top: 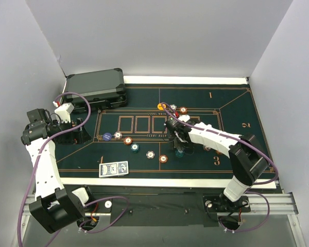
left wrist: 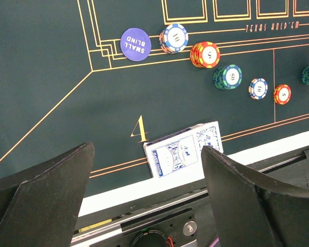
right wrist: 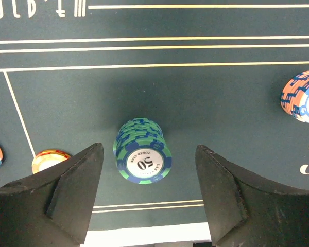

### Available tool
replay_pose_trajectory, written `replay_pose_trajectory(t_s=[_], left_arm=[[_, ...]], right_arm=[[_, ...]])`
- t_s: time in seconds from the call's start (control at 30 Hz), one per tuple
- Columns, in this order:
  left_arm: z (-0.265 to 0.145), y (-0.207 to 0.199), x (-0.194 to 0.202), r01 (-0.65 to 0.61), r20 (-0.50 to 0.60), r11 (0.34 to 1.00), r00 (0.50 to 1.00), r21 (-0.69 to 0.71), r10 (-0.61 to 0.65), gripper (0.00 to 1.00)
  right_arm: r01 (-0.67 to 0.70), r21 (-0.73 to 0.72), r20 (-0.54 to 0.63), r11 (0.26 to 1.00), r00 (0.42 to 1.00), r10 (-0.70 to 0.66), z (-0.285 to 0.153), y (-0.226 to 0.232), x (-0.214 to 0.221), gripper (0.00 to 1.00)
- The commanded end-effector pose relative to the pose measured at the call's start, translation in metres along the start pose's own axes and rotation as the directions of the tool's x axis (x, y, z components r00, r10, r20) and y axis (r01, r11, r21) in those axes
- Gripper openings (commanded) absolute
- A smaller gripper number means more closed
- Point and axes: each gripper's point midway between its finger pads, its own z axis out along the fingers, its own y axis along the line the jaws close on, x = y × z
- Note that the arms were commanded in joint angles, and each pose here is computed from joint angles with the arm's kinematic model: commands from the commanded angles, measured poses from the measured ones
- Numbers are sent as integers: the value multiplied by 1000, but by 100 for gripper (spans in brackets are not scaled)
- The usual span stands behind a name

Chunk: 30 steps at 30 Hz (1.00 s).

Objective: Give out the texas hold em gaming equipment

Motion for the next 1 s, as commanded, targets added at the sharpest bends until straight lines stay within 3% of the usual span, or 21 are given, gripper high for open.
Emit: replay_pose_trajectory(t_s=[0.0,0.4,0.97], left_arm=[[-6,-2,-11,-29,38,1000,999,0,29,96],[-6,1,-13,-31,37,999,999,-8,31,96],[-5,2,-14,-27,38,1000,999,-9,27,96]], right_arm=[[-30,-12,-22,999,999,30,10,0,6,64],[-50,-27,-38,998,998,49,16,3,10,43],[-50,-65,30,997,998,52,-24,2,-17,37]])
